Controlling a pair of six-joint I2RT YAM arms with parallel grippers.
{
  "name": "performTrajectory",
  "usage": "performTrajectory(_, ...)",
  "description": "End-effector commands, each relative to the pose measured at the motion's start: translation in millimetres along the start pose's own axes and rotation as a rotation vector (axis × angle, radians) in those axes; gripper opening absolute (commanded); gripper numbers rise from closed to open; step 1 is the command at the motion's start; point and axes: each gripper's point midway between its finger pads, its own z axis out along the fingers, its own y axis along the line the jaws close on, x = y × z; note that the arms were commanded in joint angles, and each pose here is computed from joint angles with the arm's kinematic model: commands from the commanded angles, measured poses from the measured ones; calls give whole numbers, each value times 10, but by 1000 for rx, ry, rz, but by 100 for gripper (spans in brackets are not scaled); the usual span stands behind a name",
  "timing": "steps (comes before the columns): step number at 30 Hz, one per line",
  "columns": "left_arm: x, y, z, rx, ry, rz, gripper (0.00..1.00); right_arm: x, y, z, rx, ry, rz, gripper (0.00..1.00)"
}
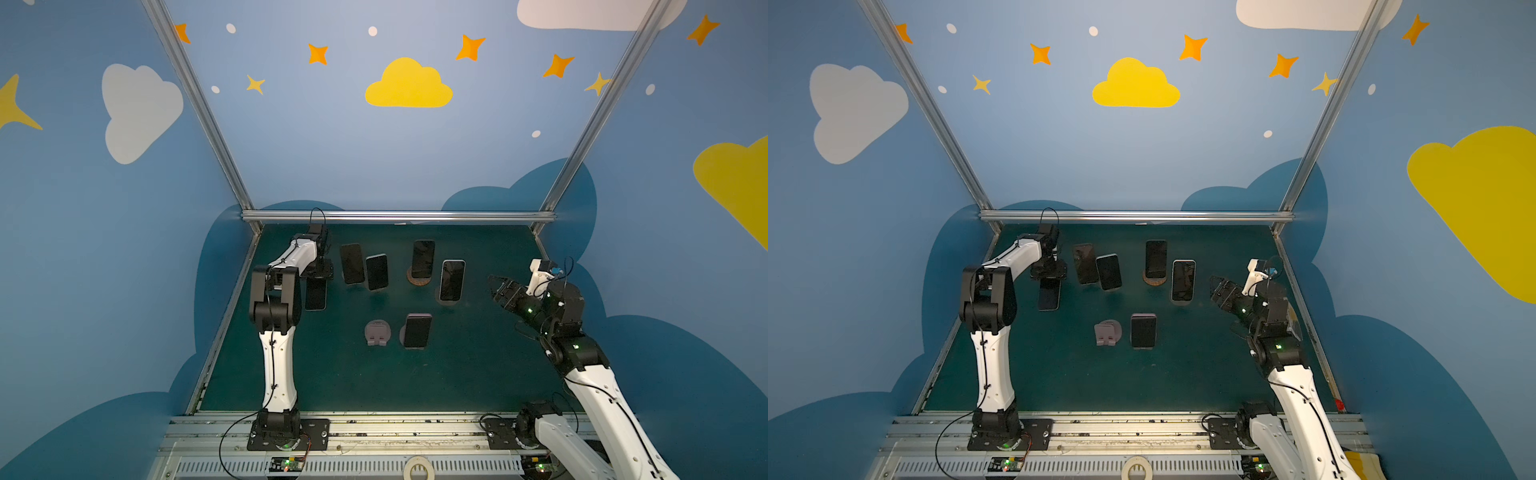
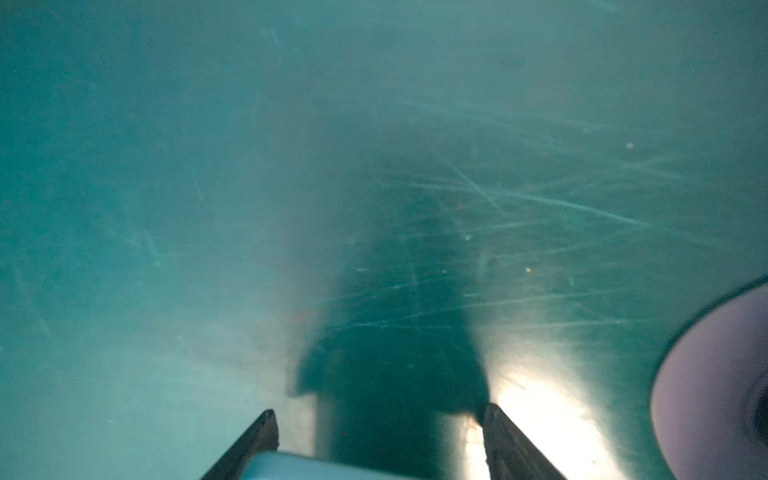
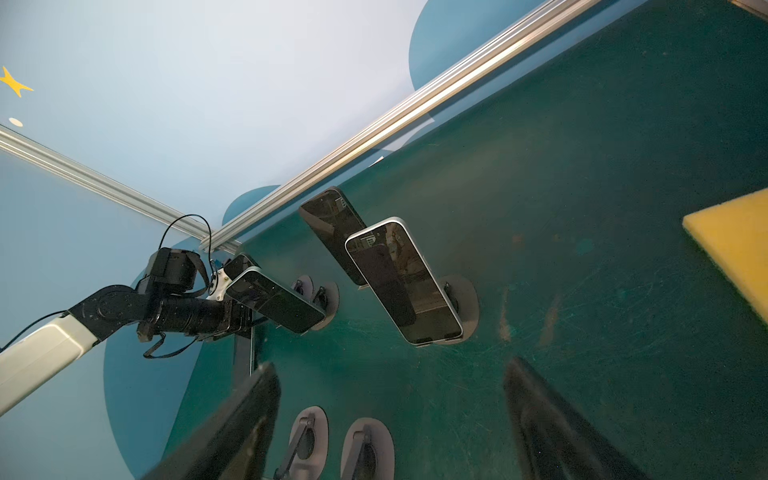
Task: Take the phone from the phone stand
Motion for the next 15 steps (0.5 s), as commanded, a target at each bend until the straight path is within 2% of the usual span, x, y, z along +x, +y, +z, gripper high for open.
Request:
performTrajectory(1,68,-37,39,21,41,-4,76,-7,96,-61,-34,7,-18,85)
performTrajectory(9,111,16,89,0,44,-6,80,-20,143,-71,-44,12,-25,85)
performTrajectory(15,53,69,-22,-9,12,-35,80,-51,158,-77,-41,8,-29,85)
